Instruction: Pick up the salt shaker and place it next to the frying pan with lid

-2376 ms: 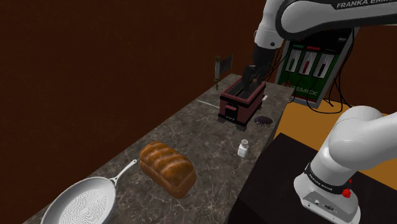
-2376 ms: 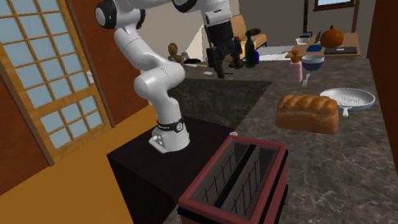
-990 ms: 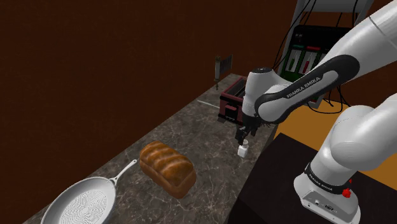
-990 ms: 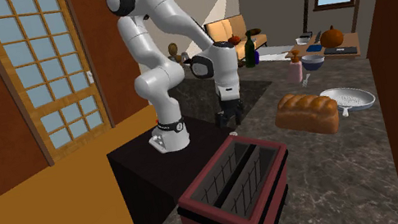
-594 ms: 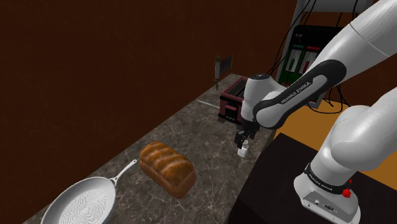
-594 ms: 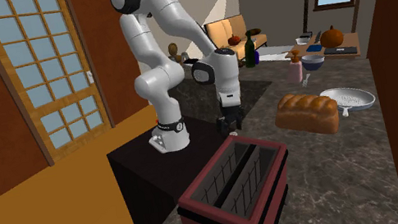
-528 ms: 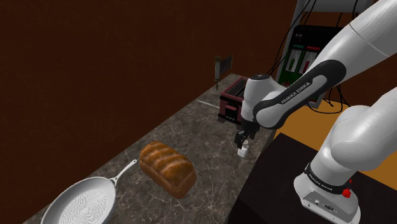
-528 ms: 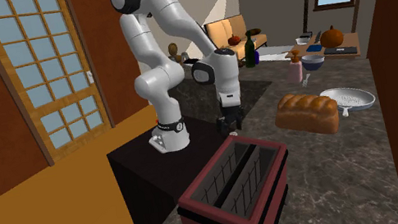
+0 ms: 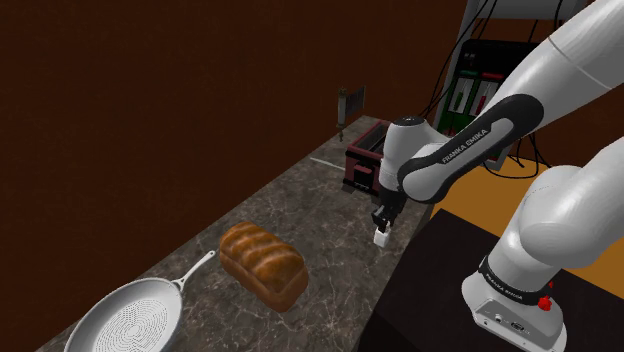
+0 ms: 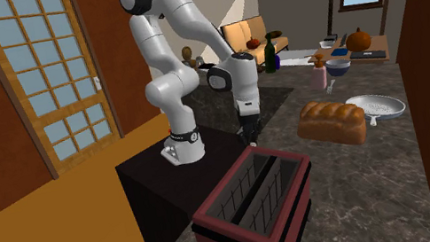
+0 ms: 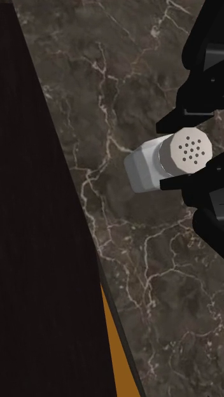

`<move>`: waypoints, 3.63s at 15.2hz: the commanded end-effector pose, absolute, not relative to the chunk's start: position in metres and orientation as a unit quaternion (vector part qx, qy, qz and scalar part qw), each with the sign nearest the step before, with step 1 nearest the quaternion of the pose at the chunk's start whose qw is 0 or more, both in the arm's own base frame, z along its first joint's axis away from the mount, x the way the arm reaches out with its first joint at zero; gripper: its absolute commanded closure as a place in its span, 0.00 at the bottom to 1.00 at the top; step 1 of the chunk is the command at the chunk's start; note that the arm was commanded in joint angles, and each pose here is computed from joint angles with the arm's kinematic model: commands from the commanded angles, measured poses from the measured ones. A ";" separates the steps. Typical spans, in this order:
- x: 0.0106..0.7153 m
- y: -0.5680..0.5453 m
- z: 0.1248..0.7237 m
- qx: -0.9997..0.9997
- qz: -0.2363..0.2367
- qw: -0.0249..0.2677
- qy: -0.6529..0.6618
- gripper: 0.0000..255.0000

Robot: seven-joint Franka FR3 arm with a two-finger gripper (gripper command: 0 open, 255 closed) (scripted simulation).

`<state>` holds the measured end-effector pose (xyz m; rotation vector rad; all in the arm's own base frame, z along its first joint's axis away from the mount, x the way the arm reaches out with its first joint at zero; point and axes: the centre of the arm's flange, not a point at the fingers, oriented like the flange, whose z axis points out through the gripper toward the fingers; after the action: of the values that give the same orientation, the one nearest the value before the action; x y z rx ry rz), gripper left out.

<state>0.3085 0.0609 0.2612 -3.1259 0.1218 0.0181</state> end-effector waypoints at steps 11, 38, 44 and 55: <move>0.308 0.061 0.282 -0.999 0.006 0.007 0.039 1.00; 0.308 0.061 0.425 -0.999 0.006 0.007 0.039 1.00; 0.330 0.123 0.426 -0.999 0.006 0.007 0.039 1.00; 0.377 0.261 0.427 -0.999 0.006 0.007 0.039 1.00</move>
<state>0.3733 0.2481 0.4272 -3.1271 0.1193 0.0174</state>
